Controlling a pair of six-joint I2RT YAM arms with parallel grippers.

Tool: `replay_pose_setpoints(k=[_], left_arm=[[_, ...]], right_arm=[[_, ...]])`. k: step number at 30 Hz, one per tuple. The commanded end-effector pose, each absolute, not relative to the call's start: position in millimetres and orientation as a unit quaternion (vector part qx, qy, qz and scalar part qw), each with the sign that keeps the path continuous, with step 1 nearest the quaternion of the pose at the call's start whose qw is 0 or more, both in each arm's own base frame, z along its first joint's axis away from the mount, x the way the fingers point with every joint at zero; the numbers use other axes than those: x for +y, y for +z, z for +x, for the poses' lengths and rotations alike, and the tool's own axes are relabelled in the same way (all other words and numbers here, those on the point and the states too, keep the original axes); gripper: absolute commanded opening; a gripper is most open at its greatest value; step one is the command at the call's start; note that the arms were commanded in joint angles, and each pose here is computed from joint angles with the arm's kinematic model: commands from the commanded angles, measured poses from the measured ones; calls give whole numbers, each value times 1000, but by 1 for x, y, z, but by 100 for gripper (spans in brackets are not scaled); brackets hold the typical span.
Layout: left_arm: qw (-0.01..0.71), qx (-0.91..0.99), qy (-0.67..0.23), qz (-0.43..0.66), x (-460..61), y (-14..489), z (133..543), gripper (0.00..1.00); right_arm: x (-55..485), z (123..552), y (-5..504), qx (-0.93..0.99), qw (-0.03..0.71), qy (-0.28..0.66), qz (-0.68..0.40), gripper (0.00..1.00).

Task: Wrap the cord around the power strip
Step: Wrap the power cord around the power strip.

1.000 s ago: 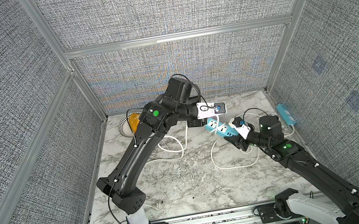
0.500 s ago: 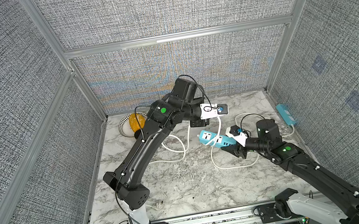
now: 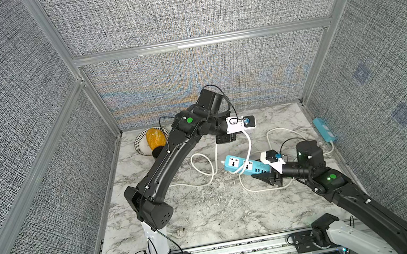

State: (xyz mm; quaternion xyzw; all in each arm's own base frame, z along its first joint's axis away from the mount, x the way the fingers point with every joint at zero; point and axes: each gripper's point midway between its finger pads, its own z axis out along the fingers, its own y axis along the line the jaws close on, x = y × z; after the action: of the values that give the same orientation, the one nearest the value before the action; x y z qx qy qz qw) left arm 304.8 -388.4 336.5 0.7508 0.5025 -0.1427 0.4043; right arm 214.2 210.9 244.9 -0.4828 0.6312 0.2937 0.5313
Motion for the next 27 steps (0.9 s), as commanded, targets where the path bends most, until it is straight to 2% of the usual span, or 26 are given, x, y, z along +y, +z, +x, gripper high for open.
replay_pose_setpoints(k=[1,17,20,23,27], left_arm=[[408,503,-181,740,-396,338,303,0],[347,536,-278,718,-405,306,285,8],[346,545,-300,702,-405,306,288,13],[355,552,-329,679,-407,311,293,23],[363,552,-358,659,-410,314,297,28]], right_arm=[[216,207,275,575,581,308,-487,0],[212,205,307,527,642,321,-456,0],[209,205,312,521,648,322,-452,0],[207,203,312,518,649,327,-451,0],[206,202,313,517,650,329,-450,0]])
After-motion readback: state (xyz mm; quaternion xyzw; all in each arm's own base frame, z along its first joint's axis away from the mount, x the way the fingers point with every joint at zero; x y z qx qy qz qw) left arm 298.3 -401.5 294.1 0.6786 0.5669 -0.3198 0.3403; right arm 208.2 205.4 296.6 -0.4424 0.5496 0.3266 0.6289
